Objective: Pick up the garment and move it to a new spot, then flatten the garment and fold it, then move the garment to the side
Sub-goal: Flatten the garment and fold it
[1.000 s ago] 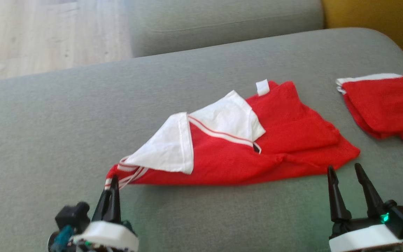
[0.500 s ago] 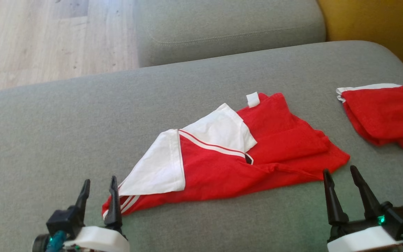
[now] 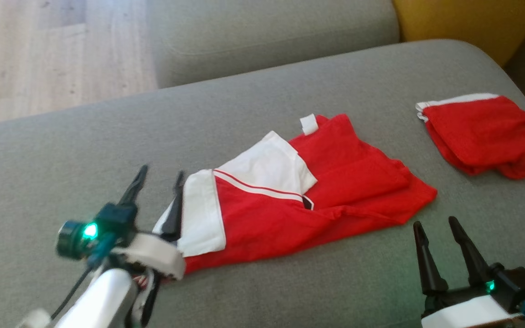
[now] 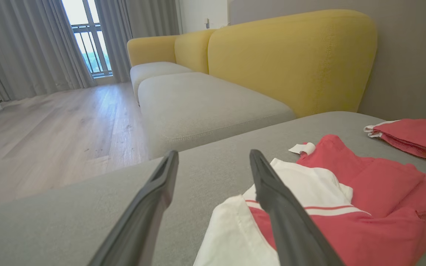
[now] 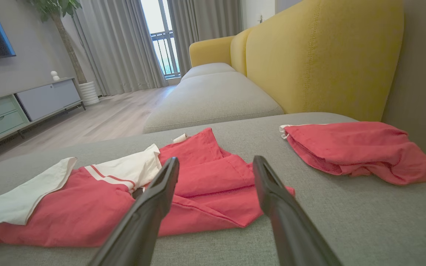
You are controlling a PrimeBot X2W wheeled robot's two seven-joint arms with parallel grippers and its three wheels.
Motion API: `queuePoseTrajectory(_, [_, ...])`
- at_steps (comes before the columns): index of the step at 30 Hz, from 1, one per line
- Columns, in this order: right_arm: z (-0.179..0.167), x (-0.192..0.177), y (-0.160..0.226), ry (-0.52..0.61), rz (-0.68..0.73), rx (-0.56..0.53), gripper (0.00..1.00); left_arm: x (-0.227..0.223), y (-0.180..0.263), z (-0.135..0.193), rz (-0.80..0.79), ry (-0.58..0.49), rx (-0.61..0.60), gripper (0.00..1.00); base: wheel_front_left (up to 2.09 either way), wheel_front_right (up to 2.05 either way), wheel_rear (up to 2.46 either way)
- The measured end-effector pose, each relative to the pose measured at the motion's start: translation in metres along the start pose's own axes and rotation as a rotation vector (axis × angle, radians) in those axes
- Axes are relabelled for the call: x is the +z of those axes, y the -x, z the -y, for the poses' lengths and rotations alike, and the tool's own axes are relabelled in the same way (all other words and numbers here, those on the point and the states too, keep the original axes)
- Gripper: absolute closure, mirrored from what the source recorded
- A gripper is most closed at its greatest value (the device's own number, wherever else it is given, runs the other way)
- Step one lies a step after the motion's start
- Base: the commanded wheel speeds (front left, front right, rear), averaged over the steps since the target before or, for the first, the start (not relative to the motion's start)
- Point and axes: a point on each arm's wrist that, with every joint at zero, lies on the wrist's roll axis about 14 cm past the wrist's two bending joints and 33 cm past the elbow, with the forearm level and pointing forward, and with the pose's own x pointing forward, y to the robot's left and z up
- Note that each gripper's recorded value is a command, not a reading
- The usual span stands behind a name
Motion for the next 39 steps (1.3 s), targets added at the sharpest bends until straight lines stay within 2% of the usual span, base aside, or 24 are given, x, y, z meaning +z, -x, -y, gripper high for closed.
queuePoseTrajectory(3, [0.003, -0.004, 0.002, -0.001, -0.016, -0.015, 0.0, -0.001, -0.014, 0.022, -0.002, -0.031, -0.075, 0.0, 0.0, 0.0, 0.0])
queuePoseTrajectory(8, [0.012, -0.012, 0.005, -0.004, -0.047, -0.049, 0.0, -0.031, -0.018, 0.06, -0.06, -0.069, -0.189, 0.0, 0.0, 0.0, 0.0])
queuePoseTrajectory(15, [0.019, -0.014, 0.004, -0.004, -0.054, -0.075, 0.0, -0.073, 0.014, 0.089, -0.118, -0.111, -0.258, 0.0, 0.0, 0.0, 0.0])
queuePoseTrajectory(28, [0.003, -0.011, -0.015, -0.01, -0.042, -0.016, 0.0, -0.107, 0.028, 0.063, -0.198, -0.266, -0.214, 0.0, 0.0, 0.0, 0.0])
queuePoseTrajectory(39, [0.003, -0.015, -0.014, -0.012, -0.055, -0.018, 0.0, -0.123, 0.018, 0.053, -0.255, -0.294, -0.21, 0.0, 0.0, 0.0, 0.0])
